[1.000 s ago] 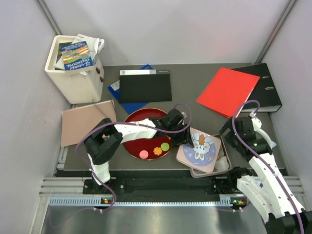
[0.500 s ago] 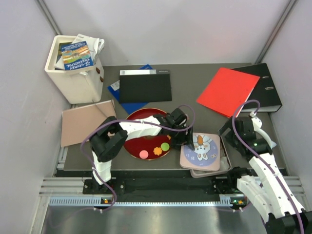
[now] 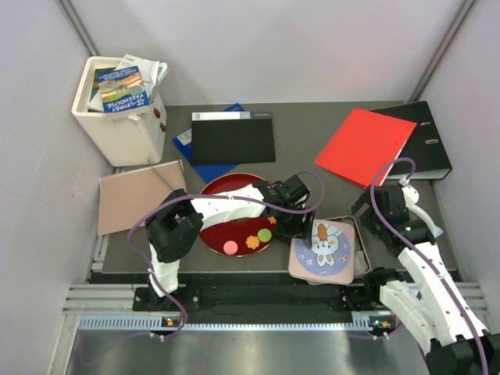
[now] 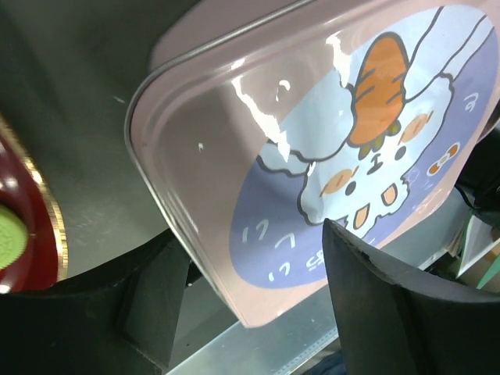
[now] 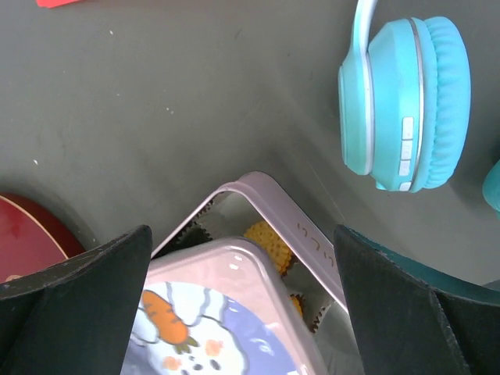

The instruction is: Pack the cookies

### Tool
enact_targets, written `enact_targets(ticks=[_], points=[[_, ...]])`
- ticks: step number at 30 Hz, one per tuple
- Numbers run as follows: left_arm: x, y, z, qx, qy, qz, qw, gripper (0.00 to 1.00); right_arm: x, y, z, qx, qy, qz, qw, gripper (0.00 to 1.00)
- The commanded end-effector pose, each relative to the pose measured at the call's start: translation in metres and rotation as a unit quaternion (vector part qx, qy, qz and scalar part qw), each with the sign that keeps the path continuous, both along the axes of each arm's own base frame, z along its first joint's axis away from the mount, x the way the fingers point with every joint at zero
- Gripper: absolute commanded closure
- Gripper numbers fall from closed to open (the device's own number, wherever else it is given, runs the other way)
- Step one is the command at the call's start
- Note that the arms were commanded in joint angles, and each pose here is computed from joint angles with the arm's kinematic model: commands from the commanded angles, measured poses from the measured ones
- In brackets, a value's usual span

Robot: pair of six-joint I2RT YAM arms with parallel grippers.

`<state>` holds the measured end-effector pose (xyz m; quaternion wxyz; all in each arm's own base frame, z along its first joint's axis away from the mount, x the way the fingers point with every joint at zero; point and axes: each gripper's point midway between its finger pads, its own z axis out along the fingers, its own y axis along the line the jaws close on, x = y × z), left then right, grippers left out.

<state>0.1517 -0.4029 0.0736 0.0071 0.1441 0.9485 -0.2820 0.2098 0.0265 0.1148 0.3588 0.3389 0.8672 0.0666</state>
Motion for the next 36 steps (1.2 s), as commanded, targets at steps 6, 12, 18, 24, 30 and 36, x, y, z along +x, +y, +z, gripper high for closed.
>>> enact_targets(ticks=[6, 12, 18, 24, 30, 36], points=[[-0.003, -0.015, 0.006, 0.012, -0.016, -0.026, 0.999, 0.28, 0.016, 0.000, 0.031, -0.010, -0.043, 0.002, 0.999, 0.01], [0.008, -0.020, 0.004, 0.018, -0.032, -0.012, 0.999, 0.27, 0.017, -0.001, 0.038, -0.011, -0.048, 0.000, 0.999, 0.01], [0.013, -0.029, 0.004, 0.007, -0.033, -0.006, 0.999, 0.27, 0.012, 0.016, 0.052, -0.005, -0.062, 0.071, 0.996, 0.25], [0.014, -0.031, 0.005, 0.001, -0.033, -0.004, 0.999, 0.27, -0.013, 0.038, 0.026, 0.049, -0.030, 0.117, 0.991, 1.00], [0.014, -0.031, 0.006, 0.000, -0.033, -0.005, 0.999, 0.27, -0.024, 0.045, -0.002, 0.073, 0.004, 0.122, 0.990, 1.00], [0.016, -0.034, 0.013, -0.006, -0.039, -0.003, 0.999, 0.27, -0.031, 0.046, -0.031, 0.087, 0.069, 0.093, 0.989, 1.00]])
